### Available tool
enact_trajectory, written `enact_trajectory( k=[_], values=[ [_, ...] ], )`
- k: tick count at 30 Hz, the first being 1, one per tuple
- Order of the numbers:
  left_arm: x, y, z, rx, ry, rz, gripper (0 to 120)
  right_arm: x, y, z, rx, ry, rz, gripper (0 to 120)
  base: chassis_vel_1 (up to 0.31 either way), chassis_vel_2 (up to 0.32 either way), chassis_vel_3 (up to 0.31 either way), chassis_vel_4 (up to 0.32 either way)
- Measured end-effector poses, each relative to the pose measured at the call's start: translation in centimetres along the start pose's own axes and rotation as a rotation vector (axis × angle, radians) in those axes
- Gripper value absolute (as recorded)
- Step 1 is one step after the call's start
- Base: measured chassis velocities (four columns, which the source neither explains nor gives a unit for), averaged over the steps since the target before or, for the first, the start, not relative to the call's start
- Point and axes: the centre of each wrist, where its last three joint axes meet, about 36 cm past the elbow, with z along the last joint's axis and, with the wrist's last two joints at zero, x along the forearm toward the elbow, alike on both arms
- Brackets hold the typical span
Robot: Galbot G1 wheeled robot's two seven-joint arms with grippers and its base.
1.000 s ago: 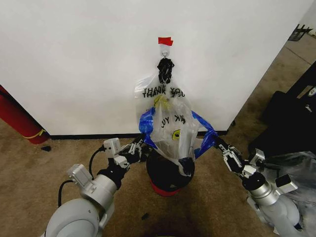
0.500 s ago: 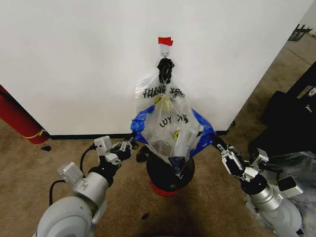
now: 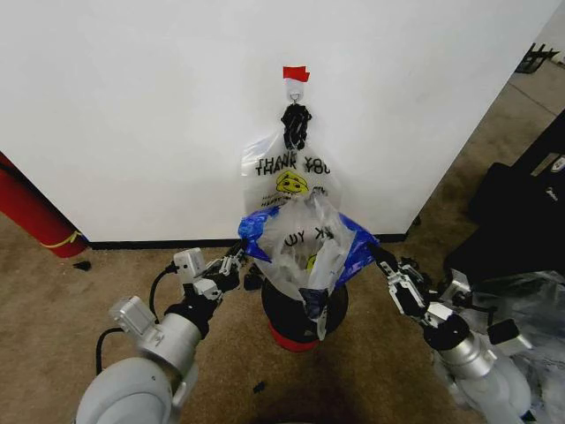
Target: Pick up the garbage bag from the wall and place it over the trash bin.
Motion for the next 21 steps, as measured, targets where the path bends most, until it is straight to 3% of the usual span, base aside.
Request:
enact_trajectory(
  k=[6, 21],
  values=[
    [-0.5, -0.4, 0.6, 0.02, -0.02, 0.037, 0, 0.8, -2.1, 1.7, -0.001, 0.018, 0.048, 0, 0.0, 0.0, 0.0, 0.0],
    [-2.9, 1.6, 4.7, 0.055, -0.008, -0.027, 0, 4.2, -4.7, 3.2, 0.011, 0.045, 0.146, 0, 0.0, 0.0, 0.0, 0.0]
  ],
)
